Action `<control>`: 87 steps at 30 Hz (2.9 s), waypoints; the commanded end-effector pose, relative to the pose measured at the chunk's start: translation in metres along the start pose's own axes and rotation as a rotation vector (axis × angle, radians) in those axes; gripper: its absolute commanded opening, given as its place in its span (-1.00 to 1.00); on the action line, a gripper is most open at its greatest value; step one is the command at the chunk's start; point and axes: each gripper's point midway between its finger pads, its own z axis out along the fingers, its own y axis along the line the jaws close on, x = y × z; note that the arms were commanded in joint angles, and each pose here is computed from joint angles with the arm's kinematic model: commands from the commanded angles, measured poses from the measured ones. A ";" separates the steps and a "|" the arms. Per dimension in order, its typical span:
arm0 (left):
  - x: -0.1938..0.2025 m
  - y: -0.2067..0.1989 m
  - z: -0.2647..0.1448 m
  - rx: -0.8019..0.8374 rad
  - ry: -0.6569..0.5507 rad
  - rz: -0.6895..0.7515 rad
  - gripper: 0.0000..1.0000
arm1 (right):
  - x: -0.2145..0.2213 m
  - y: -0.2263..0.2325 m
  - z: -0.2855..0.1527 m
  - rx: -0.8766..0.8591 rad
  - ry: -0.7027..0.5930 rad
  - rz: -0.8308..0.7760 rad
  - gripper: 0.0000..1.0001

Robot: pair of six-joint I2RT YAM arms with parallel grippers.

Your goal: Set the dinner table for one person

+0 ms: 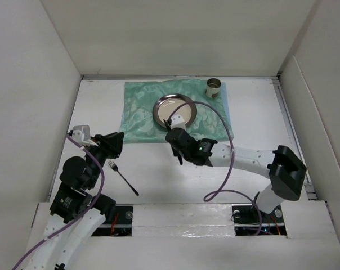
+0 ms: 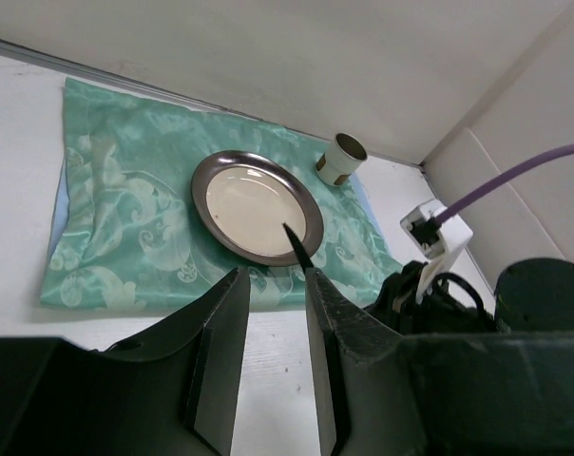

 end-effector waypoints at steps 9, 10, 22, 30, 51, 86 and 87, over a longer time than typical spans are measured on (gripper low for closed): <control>-0.008 -0.006 0.003 0.024 -0.030 -0.005 -0.46 | -0.081 -0.131 0.034 0.188 -0.115 0.127 -1.00; -0.009 -0.006 0.003 0.023 -0.035 -0.005 -0.46 | -0.076 -0.152 0.044 0.222 -0.086 0.146 -1.00; -0.010 -0.005 0.004 0.014 -0.038 -0.003 -0.46 | -0.077 -0.220 0.121 0.260 0.014 0.172 -1.00; -0.008 -0.003 0.006 0.006 -0.027 0.001 -0.46 | -0.068 -0.246 0.148 0.285 0.066 0.226 -1.00; -0.009 -0.004 0.005 0.010 -0.033 -0.004 -0.46 | -0.111 -0.238 0.086 0.268 -0.063 0.222 -0.17; -0.074 0.034 -0.060 -0.123 -0.417 -0.191 -0.32 | 0.072 0.256 0.068 -0.537 0.044 -0.369 -0.21; -0.073 0.034 -0.060 -0.124 -0.413 -0.189 -0.32 | 0.072 0.258 0.070 -0.533 0.046 -0.365 -0.32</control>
